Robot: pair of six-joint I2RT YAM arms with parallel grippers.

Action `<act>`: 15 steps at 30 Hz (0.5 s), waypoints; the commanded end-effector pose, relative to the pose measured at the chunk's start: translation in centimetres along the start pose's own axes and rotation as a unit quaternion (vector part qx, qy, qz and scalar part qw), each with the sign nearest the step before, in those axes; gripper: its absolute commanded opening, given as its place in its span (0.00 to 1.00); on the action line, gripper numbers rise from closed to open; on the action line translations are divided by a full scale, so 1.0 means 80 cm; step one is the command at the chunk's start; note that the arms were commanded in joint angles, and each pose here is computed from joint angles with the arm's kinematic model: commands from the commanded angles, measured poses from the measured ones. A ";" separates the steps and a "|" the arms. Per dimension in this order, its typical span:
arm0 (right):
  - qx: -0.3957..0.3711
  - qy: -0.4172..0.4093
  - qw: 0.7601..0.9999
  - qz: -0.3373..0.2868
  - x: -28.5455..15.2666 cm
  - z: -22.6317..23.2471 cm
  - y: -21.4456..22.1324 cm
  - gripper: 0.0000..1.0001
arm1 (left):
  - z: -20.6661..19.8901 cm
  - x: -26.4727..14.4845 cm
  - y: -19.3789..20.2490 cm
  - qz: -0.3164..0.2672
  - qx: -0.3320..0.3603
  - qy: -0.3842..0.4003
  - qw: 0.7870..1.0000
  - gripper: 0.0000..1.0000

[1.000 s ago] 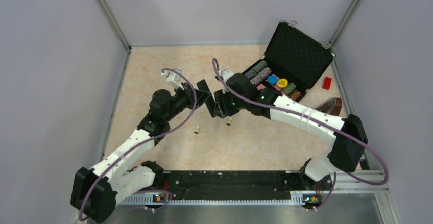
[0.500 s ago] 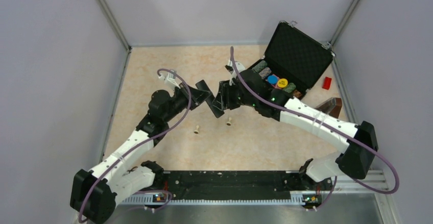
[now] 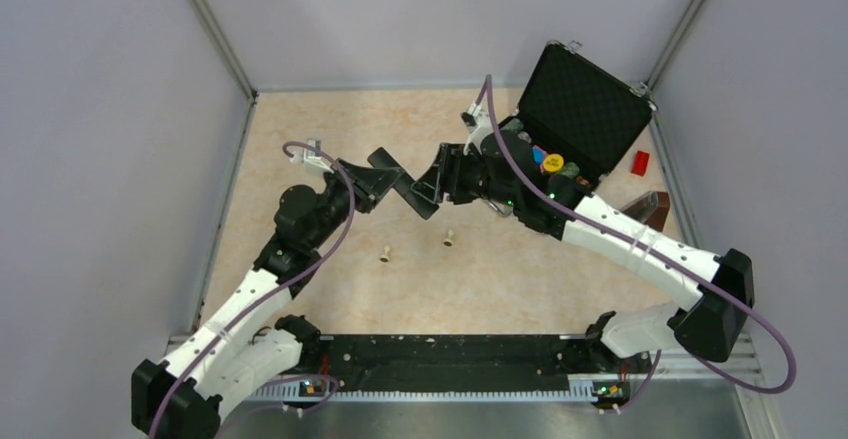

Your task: Load the batteries into the remote control

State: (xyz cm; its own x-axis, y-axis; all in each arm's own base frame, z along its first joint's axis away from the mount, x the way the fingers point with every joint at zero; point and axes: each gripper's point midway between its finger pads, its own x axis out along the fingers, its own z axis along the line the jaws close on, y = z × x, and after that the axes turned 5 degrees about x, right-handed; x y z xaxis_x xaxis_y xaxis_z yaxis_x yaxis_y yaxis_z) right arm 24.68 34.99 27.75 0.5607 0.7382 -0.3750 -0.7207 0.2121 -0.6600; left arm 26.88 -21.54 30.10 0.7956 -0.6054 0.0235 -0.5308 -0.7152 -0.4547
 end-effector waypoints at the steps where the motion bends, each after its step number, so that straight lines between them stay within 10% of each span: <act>1: 0.046 -0.020 0.998 -0.042 -0.016 0.014 -0.038 0.62 | -0.051 -0.009 -0.035 -0.051 -0.039 0.041 0.997 0.00; 15: 0.202 -0.095 0.973 -0.065 -0.042 0.016 -0.052 0.77 | -0.030 -0.005 -0.041 -0.066 -0.146 0.005 0.987 0.00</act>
State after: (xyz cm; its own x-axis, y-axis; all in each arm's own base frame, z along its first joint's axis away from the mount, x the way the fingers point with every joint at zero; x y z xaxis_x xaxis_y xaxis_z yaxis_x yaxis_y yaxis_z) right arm 26.48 31.97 28.70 0.6178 0.7247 -0.3051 -0.7622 0.4567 -0.4587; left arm 27.36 -20.42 31.22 0.8446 -0.5354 0.0055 -0.5174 -0.8188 -0.2485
